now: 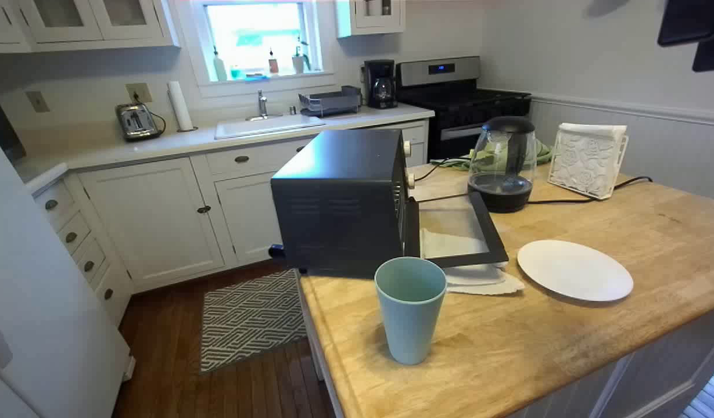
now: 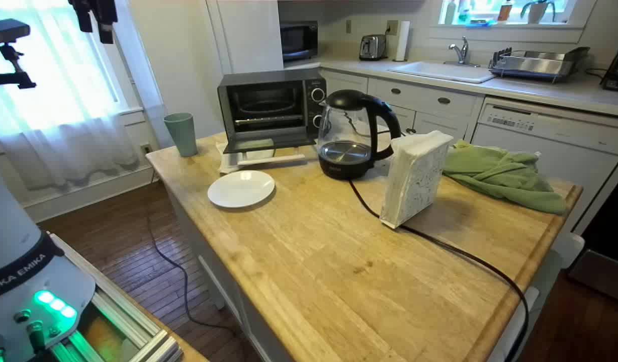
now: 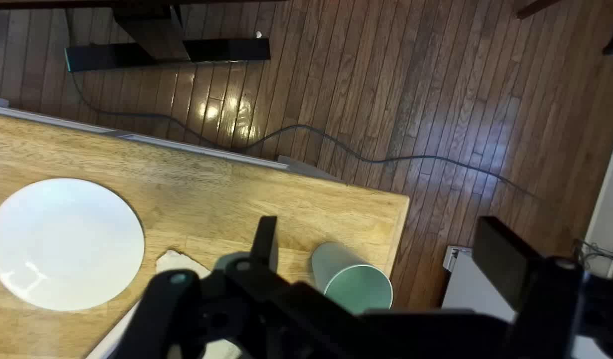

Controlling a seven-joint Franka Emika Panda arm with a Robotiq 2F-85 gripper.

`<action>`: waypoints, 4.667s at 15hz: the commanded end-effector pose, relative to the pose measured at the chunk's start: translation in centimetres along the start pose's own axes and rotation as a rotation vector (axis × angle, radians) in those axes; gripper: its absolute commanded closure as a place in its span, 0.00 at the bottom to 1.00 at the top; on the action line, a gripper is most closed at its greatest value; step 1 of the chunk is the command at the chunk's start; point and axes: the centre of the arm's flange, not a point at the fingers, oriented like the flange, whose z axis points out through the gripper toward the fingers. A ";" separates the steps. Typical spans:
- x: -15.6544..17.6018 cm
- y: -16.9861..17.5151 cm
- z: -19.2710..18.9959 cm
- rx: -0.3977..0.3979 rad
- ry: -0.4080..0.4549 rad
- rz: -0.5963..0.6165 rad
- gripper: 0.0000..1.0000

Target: Close the oven door

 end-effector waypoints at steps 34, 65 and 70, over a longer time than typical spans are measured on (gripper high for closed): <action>9.7 31.8 10.0 0.270 0.373 0.107 0.00; 22.0 38.8 28.2 0.521 0.485 0.520 1.00; 22.6 38.6 28.6 0.569 0.503 0.544 1.00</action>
